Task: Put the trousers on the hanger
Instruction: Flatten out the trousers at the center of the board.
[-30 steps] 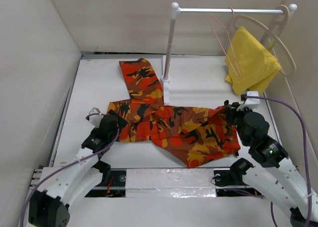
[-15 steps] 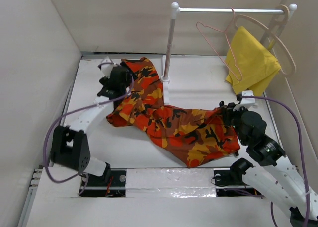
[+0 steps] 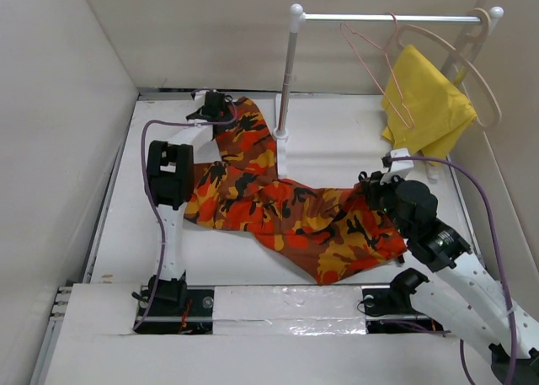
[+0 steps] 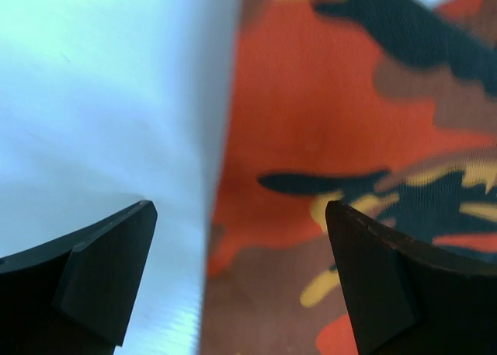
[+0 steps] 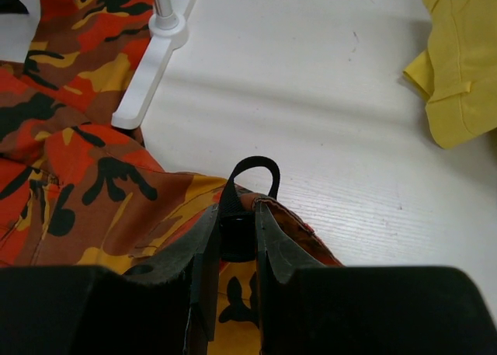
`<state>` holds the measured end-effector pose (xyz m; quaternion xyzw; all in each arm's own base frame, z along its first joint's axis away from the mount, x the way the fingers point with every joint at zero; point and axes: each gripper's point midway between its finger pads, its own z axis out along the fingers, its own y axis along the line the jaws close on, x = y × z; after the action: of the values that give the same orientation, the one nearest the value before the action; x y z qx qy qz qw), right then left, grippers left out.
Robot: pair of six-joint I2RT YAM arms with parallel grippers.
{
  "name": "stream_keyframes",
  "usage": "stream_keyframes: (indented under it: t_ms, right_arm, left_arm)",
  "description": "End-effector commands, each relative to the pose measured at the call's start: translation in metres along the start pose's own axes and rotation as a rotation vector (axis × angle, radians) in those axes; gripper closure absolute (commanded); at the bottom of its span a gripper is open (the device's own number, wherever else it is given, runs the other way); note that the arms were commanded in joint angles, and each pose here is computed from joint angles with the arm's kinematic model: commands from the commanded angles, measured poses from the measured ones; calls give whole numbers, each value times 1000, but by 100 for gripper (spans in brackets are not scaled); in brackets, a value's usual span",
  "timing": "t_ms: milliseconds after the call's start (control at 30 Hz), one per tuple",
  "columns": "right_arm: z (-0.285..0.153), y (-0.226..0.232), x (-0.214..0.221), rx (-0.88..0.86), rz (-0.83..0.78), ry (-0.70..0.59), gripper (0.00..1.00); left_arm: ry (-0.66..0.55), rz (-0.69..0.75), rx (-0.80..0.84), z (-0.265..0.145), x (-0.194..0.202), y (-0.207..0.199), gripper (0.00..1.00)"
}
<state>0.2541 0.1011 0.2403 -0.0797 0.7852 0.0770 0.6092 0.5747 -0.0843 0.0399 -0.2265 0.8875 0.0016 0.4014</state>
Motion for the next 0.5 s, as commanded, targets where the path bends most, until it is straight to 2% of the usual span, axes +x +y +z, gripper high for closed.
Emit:
stream_keyframes:
  t_ms: [0,133,200,233,267,367,400,433,467]
  right_arm:
    - [3,8,-18,-45,8,-78,100]
    - [6,8,-19,-43,15,-81,100]
    - [6,10,-19,-55,16,-87,100]
    - [6,11,-19,-59,18,-88,100]
    - [6,11,-19,-60,17,-88,100]
    - [3,13,-21,-78,17,-97,100]
    - [3,13,-21,-78,14,-97,100]
    - [2,13,-21,-80,16,-98,100]
    - [1,13,-21,-80,18,-100,100]
  left_arm:
    - [25,-8,61,-3,-21,-3,10]
    - [68,8,63,17,-7,-7,12]
    - [92,6,92,21,-2,-14,20]
    - [104,4,101,25,1,-17,35]
    - [104,-3,106,25,-1,-19,42]
    - [101,-25,145,24,-5,-29,54]
    - [98,-29,151,24,-7,-30,61]
    - [93,-39,138,21,-9,-28,89]
    - [88,-51,123,19,-11,-26,100]
